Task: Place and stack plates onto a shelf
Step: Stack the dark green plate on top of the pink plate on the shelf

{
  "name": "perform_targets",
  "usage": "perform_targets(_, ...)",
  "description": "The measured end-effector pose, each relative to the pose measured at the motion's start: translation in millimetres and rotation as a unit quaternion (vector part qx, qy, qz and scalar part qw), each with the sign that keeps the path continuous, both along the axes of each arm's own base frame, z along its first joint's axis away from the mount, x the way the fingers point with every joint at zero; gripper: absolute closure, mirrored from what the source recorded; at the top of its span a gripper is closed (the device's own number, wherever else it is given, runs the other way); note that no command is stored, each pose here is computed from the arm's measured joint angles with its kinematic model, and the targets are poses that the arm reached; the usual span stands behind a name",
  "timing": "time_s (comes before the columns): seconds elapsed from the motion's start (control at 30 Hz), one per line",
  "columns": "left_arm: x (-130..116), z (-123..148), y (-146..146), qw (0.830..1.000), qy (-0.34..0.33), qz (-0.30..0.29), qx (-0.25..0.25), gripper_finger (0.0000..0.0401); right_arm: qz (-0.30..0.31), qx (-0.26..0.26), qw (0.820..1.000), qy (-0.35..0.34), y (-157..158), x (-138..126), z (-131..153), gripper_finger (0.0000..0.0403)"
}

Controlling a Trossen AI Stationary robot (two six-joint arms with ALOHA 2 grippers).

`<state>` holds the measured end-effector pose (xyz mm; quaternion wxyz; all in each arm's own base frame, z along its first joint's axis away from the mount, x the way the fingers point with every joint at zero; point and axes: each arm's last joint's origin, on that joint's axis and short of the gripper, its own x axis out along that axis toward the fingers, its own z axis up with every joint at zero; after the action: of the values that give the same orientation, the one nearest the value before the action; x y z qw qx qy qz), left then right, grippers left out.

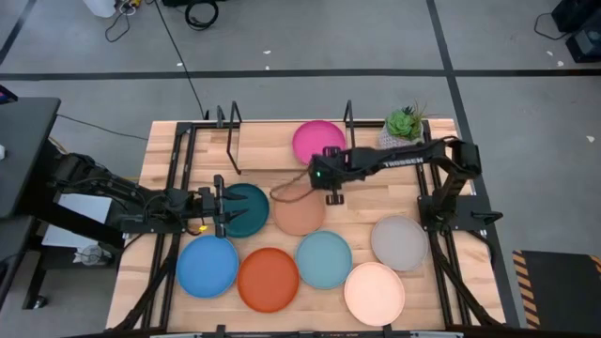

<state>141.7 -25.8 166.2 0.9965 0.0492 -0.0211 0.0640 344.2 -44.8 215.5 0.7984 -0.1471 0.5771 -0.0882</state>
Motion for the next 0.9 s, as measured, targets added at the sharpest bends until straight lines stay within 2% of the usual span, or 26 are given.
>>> perform_targets(0.43, 0, 0, 0, 1.0, -0.001, 0.0, -0.003, 0.0234, 0.034, -0.003, 0.999, -0.006, 68, -4, -8, 0.0305)
perform_targets(0.67, 0, 0, 0, 1.0, -0.001, 0.0, -0.004, 0.0234, 0.033, -0.049, 0.998, -0.005, 99, -11, -9, 0.0305)
perform_targets(0.9, 0, 1, 0, 1.0, -0.004, 0.0, -0.004, 0.0234, 0.016, -0.061, 0.998, -0.016, 112, -34, -14, 0.0304)
